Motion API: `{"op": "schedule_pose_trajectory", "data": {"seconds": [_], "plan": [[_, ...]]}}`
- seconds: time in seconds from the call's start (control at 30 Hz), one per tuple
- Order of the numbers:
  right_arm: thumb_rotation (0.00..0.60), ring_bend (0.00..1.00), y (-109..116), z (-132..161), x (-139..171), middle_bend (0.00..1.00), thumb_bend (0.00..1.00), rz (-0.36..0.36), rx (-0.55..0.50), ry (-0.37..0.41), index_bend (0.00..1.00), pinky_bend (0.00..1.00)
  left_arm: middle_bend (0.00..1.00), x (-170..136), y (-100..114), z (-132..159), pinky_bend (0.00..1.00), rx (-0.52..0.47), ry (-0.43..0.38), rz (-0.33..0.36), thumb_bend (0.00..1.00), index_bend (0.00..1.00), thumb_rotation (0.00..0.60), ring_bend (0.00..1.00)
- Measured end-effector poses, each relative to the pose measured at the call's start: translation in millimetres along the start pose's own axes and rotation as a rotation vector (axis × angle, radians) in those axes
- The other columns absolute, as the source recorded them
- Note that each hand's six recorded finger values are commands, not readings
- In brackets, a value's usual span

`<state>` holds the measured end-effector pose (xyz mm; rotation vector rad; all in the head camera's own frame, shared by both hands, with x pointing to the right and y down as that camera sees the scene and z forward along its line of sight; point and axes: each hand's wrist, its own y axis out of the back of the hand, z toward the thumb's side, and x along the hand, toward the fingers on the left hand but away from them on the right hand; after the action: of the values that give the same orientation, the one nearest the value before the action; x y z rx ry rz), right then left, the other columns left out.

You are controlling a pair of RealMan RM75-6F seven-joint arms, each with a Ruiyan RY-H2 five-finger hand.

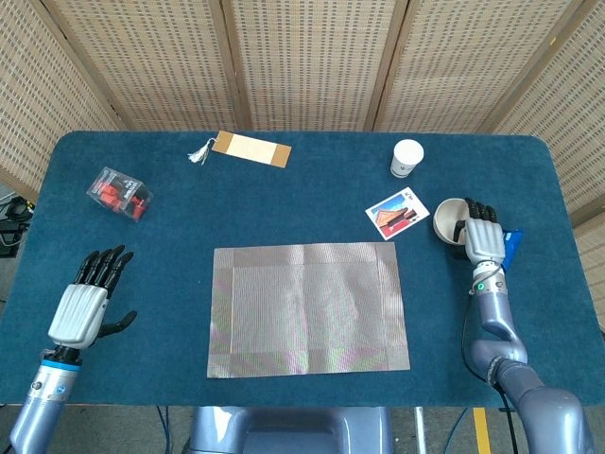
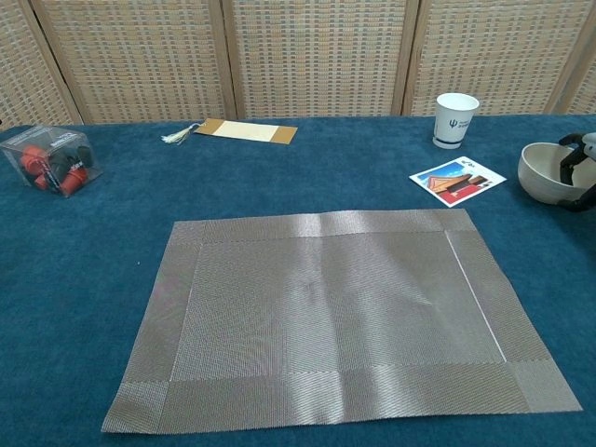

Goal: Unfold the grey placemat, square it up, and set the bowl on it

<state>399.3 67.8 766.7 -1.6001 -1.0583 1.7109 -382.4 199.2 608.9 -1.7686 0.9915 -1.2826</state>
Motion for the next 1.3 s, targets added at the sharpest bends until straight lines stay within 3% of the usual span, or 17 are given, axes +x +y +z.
{"op": "schedule_pose_trajectory", "data": {"seconds": [0.63, 1.03, 1.3], "plan": [[0.6, 0.0, 6.3, 15.9, 13.0, 0.15, 0.48, -0.07, -0.005, 0.092, 0.72, 0.0, 0.0, -1.0, 2.0, 0.9, 0.0, -0.004, -0.005, 0.005, 0.21, 0.04, 0.6, 0.0], [0.6, 0.0, 6.5, 62.4, 49.4, 0.15, 0.47, -0.1, -0.042, 0.253, 0.72, 0.0, 0.0, -0.7, 2.4, -1.0, 0.0, -0.01, 0.0, 0.004, 0.21, 0.05, 0.6, 0.0], [0.6, 0.0, -7.2, 118.1, 105.3, 0.15, 0.46, -0.051, -0.078, 0.411, 0.72, 0.0, 0.0, 0.7, -1.7, -8.0, 0.0, -0.015, 0.019, -0.021, 0.21, 0.05, 0.6, 0.0]]}}
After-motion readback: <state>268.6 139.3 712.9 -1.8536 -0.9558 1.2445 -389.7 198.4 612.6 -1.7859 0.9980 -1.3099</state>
